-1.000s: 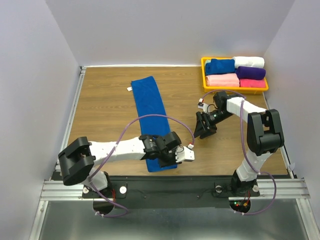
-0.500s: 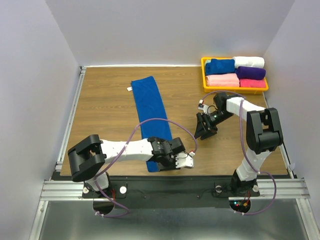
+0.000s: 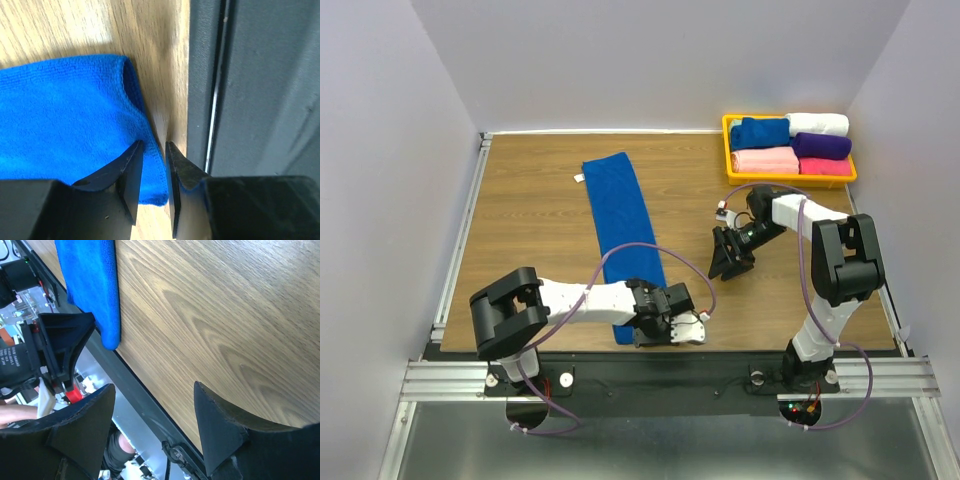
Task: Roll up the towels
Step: Fold the towel
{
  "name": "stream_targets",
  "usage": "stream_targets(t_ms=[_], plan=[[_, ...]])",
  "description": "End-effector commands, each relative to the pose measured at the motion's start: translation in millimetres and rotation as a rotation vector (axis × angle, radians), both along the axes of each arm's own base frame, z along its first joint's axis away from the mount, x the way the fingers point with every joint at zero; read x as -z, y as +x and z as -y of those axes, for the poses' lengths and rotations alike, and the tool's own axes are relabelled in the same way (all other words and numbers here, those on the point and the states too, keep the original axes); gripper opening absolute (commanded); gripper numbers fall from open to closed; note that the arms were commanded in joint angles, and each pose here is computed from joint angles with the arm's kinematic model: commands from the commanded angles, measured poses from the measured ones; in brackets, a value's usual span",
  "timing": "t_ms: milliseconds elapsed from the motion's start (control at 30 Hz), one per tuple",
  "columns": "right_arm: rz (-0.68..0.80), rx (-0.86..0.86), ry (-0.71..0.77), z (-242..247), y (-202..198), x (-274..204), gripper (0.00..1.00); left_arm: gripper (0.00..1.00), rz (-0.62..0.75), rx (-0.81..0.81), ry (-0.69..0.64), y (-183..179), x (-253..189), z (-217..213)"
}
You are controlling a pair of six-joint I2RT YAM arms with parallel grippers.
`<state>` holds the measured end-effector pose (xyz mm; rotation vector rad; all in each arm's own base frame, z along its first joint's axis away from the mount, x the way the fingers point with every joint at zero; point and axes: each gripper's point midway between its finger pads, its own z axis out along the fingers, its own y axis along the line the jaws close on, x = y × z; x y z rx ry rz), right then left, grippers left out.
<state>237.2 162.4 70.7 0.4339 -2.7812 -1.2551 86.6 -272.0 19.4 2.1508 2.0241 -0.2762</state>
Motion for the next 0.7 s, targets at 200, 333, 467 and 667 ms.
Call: stream_targets(t_ms=[200, 333, 467, 667], plan=[[0.025, 0.0, 0.012, 1, 8, -7, 0.69, 0.28, 0.067, -0.022, 0.021, 13, 18, 6], [0.024, 0.003, 0.012, 2, 8, -7, 0.69, 0.2, 0.085, -0.036, 0.042, 16, 28, -1], [0.023, 0.005, 0.017, 2, 8, -8, 0.68, 0.05, 0.099, -0.044, 0.034, 18, 30, 1], [0.028, 0.013, 0.015, 3, 10, -10, 0.68, 0.0, -0.026, 0.067, -0.074, -5, -3, 22]])
